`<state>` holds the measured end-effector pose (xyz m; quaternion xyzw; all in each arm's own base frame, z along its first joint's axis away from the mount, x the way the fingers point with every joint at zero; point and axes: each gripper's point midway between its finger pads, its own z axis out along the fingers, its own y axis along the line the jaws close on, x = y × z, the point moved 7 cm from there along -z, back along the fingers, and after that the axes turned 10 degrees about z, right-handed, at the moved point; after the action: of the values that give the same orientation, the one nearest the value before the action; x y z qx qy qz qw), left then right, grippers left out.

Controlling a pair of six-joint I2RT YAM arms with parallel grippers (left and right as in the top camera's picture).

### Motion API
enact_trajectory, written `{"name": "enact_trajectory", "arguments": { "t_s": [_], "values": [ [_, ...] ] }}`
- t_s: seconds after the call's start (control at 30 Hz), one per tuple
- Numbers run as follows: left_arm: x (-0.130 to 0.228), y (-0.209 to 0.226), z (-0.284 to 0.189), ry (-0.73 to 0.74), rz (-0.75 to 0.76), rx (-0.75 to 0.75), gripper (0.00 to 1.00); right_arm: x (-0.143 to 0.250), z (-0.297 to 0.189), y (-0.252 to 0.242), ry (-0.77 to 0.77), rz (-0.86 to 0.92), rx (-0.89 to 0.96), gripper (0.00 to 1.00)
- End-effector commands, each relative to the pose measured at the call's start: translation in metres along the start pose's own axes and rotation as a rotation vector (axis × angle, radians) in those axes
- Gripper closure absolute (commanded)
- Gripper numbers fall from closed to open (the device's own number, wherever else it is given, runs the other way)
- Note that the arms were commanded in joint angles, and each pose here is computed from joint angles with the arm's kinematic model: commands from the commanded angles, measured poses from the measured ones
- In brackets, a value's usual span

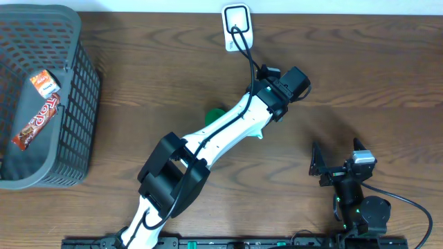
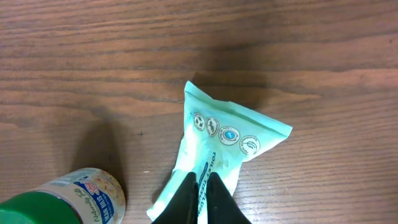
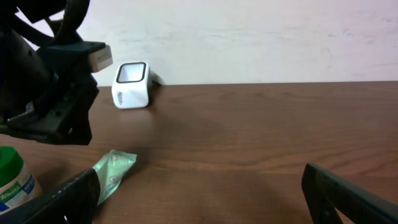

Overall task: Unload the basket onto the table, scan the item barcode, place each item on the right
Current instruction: 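Carry the wipe pack to the scanner and hold it beneath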

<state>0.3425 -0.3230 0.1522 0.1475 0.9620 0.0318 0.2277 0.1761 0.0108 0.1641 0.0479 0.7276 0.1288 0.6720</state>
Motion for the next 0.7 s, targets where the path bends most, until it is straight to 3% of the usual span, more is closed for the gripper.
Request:
{"name": "enact_trajectory", "arguments": {
  "t_s": [0.0, 0.3, 0.5, 0.67],
  "values": [
    [-0.003, 0.003, -0.001, -0.017, -0.051, -0.016, 0.92, 0.001, 0.0, 0.003, 0.005, 0.009, -0.02, 0.01],
    [0.021, 0.002, 0.032, 0.051, -0.09, -0.051, 0.92, 0.001, 0.0, 0.003, 0.005, 0.009, -0.02, 0.01],
    [0.043, -0.017, 0.066, 0.168, -0.081, 0.05, 0.92, 0.001, 0.0, 0.003, 0.005, 0.009, -0.019, 0.01],
    [0.046, -0.02, 0.069, 0.182, -0.079, 0.062, 0.92, 0.001, 0.0, 0.003, 0.005, 0.009, -0.019, 0.01]
  ]
}}
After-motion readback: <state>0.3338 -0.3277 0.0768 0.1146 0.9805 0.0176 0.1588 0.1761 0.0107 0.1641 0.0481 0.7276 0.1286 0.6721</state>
